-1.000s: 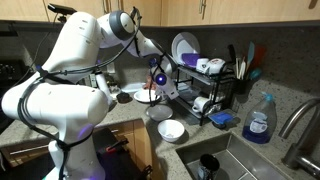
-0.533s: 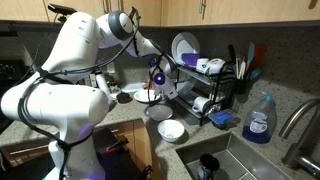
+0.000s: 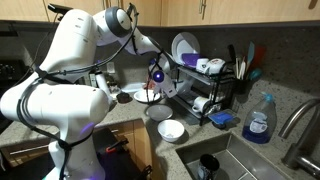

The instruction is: Pick up the plastic bowl from the bottom compartment of the dish rack and put it on the countertop.

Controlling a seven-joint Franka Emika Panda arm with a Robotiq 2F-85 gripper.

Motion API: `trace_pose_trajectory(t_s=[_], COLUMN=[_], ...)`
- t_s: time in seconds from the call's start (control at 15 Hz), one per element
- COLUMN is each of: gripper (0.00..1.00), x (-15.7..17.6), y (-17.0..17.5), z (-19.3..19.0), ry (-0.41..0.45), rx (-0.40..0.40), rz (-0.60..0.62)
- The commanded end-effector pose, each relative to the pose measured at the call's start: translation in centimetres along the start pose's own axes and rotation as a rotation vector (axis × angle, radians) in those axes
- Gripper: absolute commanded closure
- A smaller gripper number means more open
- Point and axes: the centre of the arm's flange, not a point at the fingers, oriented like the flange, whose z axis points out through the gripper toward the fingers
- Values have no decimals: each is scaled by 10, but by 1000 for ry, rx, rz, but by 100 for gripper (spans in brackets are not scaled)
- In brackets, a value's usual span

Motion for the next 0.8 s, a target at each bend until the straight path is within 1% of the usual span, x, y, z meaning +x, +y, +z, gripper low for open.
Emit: trace_pose_trajectory(t_s=[0.0,0.33,0.53,0.73], gripper=[98,98,98,98], x=[-14,-24,-27,-27], y=[-4,-3,6,15], z=[-31,-56,-65,-74], ry=[-29,-76,-98,-120], rx=[-64,-172,-236,-277], rz=[17,64,102,134])
